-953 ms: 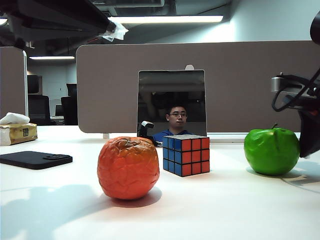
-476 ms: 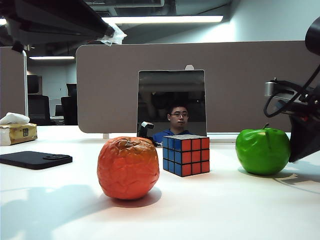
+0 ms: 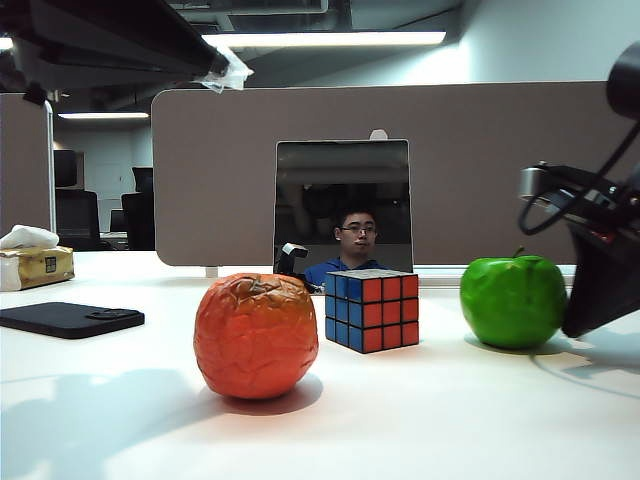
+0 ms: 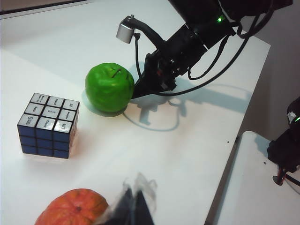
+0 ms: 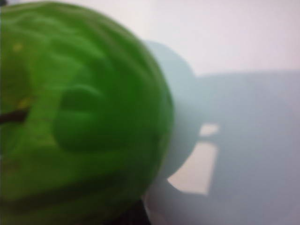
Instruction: Move all the fruits on the tabletop near the face of the Rubik's cube that has the color most similar to each fruit.
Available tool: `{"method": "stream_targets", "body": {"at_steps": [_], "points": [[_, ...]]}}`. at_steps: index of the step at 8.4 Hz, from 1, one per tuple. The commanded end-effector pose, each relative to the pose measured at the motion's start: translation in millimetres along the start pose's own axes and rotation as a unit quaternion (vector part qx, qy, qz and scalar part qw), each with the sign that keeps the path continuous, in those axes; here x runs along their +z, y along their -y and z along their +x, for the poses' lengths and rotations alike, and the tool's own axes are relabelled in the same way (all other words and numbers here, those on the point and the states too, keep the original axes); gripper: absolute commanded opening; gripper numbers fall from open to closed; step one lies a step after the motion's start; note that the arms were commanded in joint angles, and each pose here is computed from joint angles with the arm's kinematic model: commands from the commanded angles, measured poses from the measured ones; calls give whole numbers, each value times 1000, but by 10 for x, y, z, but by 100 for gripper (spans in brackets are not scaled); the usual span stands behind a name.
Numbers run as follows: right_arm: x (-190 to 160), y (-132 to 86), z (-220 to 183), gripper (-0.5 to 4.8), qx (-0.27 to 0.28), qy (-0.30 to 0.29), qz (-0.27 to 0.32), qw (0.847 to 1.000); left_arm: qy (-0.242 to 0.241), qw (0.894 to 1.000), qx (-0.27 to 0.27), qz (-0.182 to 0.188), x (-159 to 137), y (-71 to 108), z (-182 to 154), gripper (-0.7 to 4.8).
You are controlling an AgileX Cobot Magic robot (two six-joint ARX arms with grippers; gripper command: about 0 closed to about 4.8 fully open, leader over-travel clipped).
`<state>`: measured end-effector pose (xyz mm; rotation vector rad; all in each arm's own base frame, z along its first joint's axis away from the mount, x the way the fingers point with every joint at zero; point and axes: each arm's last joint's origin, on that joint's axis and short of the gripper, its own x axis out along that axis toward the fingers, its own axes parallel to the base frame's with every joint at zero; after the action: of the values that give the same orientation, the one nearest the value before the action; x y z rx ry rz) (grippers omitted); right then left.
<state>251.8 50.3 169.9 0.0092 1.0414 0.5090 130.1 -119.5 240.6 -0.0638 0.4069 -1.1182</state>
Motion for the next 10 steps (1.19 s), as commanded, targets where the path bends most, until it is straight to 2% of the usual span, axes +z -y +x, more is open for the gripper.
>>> {"method": "stream_targets", "body": {"at_steps": [1,5,6,7,10], "points": [[144,-159,29,-1,7,56,-43,997,4,1000,5,2,14,1,-2,-5],[167,-154,57,-1,12,66,-37,997,4,1000,5,2,14,0,-2,-5],[169,-144,56,-1,-6,66,-36,997,4,1000,5,2,14,1,-2,-5],[234,-120,45,-1,-49,98,-43,993,4,1000,5,0,14,1,-2,-5],[257,-110,77,-1,-47,107,-45,992,4,1000,5,0,14,0,-2,-5]]}}
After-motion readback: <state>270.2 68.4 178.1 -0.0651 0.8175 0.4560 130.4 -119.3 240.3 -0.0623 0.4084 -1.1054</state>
